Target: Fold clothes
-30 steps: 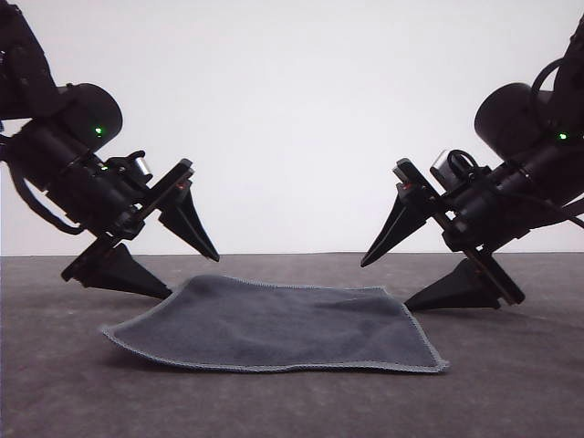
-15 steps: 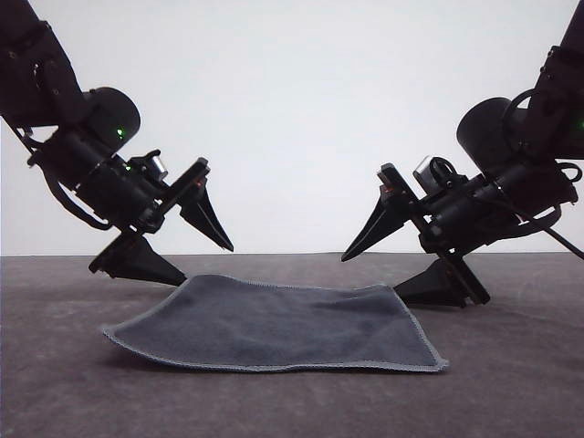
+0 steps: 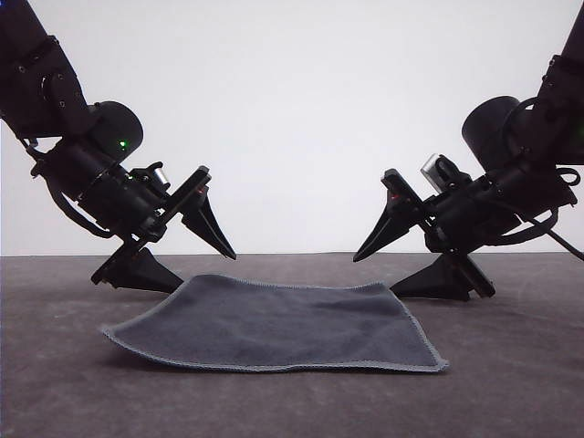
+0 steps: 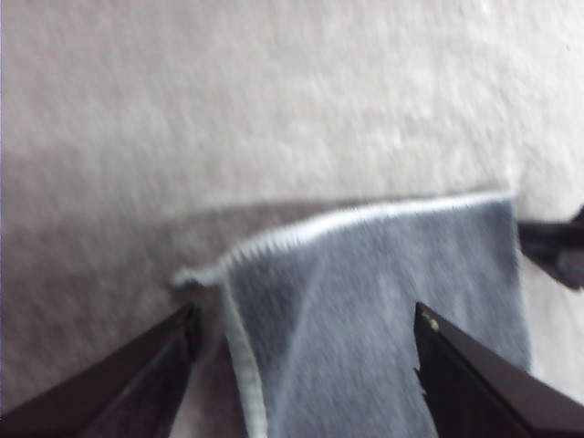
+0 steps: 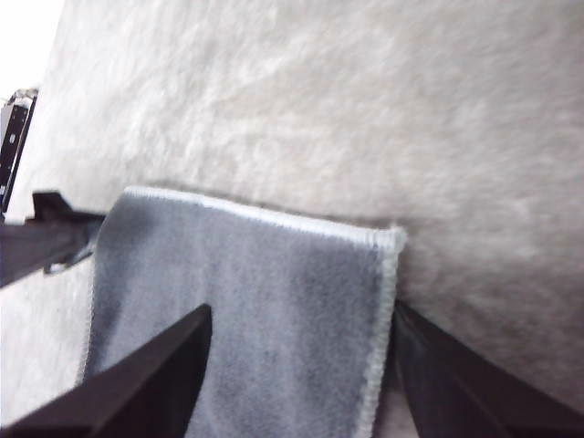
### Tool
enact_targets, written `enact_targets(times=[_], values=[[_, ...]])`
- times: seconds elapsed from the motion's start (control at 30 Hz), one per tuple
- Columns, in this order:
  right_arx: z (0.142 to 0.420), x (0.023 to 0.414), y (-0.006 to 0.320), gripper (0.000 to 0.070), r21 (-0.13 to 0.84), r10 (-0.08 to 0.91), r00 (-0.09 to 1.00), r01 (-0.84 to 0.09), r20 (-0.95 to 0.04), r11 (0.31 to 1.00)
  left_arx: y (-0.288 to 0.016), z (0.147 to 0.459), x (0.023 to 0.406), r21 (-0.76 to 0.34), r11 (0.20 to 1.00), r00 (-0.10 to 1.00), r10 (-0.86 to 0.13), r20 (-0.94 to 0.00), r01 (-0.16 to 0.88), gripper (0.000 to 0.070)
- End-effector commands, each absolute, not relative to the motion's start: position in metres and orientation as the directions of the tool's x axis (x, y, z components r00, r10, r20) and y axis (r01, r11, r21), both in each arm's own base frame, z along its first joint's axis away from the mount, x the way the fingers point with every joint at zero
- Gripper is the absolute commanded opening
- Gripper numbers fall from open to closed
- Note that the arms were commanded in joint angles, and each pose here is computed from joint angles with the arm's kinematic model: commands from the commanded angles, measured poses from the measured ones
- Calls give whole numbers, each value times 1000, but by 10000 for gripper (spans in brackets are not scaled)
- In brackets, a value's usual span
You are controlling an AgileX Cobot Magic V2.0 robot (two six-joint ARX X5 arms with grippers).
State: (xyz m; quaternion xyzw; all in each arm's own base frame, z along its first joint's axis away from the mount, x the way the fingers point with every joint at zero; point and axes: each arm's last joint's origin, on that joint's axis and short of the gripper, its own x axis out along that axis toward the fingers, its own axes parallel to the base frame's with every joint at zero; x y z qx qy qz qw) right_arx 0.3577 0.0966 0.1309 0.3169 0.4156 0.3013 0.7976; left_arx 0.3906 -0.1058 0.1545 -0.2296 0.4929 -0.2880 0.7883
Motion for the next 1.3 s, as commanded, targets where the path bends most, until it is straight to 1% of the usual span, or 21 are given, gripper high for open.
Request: enact_targets(times=[0.0,0.13,0.23,0.3,0.33,0.37,0.4,0.5,0.6,0.67,1.0,1.13,1.27], values=[[129,364,99,386,759,745,475,-215,-469,615,-108,138,390,-650,737,294,-672,-679,184,470],[127,365,100,377,760,745,473,-211,-472,615,-110,138,390,-652,734,292,-677,-676,191,469],[123,365,100,324,761,746,466,-207,-476,615,-111,139,391,-651,730,307,-680,-666,205,468],[121,365,102,294,761,746,461,-204,-480,616,-111,140,392,-652,728,318,-683,-658,214,442],[119,365,102,274,761,746,459,-202,-483,617,-110,140,393,-650,729,323,-681,-657,215,399],[118,365,102,251,760,744,458,-198,-486,619,-110,140,393,-649,730,327,-680,-656,215,342],[116,365,102,225,759,741,459,-194,-490,622,-109,140,394,-649,730,330,-679,-656,215,270],[114,366,102,121,754,733,464,-186,-497,630,-108,140,395,-646,732,337,-676,-655,214,101],[115,366,102,12,752,731,469,-190,-495,631,-107,141,396,-646,731,349,-678,-647,222,17],[115,366,102,0,753,732,469,-190,-494,630,-106,142,397,-645,729,359,-679,-640,228,10],[121,365,102,0,766,757,450,-213,-474,607,-103,146,398,-644,728,374,-679,-632,234,9],[129,362,102,0,756,758,447,-233,-475,611,-101,155,396,-639,729,381,-679,-628,245,9],[139,358,102,0,737,757,441,-264,-482,622,-100,168,390,-617,735,373,-676,-636,281,9]])
